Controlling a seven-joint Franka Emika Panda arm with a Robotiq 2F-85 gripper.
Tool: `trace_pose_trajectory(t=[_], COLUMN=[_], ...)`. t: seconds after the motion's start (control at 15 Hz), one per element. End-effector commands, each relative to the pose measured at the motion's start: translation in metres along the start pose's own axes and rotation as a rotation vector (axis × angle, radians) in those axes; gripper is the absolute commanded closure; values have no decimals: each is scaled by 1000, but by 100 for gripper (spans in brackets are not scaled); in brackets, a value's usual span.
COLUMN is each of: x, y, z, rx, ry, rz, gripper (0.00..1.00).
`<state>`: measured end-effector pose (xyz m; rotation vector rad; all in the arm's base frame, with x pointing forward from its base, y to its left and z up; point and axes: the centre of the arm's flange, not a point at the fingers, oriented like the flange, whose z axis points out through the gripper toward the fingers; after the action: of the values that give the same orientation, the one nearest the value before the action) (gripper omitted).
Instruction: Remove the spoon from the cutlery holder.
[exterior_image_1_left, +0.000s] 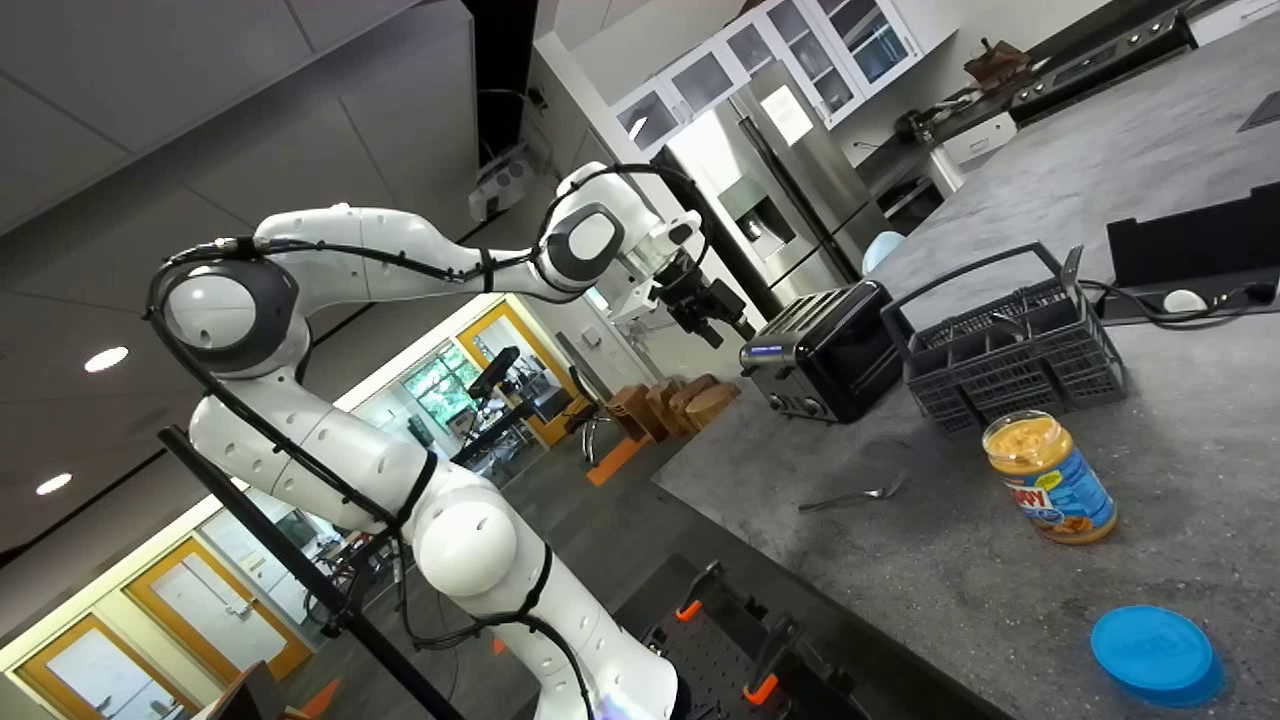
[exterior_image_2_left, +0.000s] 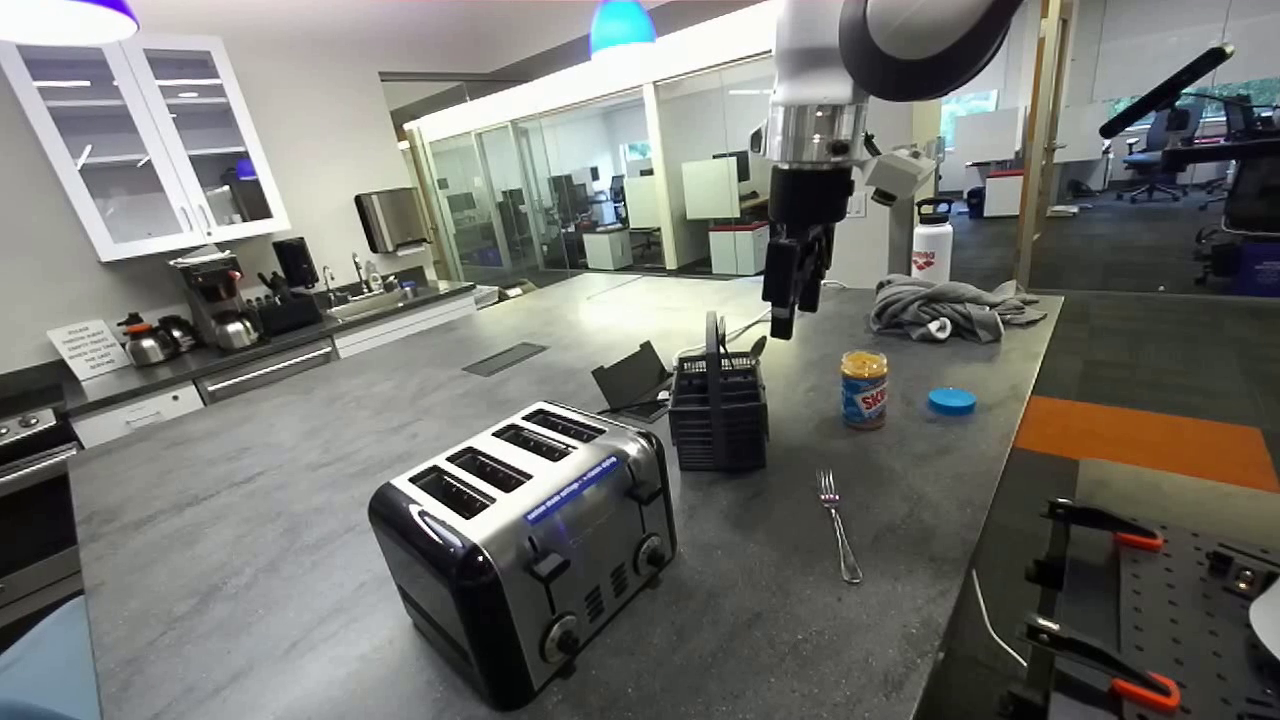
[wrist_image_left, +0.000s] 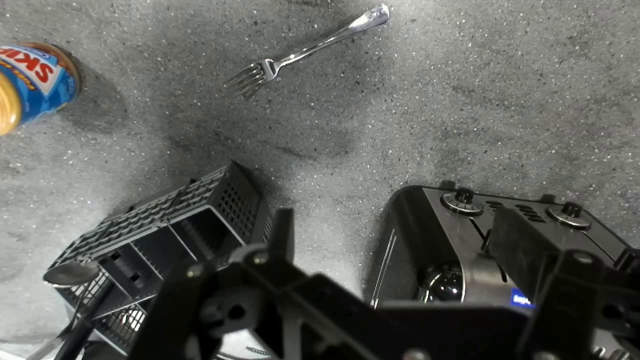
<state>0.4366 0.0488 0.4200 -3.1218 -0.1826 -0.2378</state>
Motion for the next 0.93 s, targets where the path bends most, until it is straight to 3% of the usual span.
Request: trace_pose_trajectory(t=[0.0,0.2,0.47,0.87], x=[8,21,36,42], y=[14,57,140,242], z=[3,11,31,65], rx=[-23,-50,-109,-139], ry=[42,86,138,254], rz=[72,199,366,707], gripper=[0,0,0,0])
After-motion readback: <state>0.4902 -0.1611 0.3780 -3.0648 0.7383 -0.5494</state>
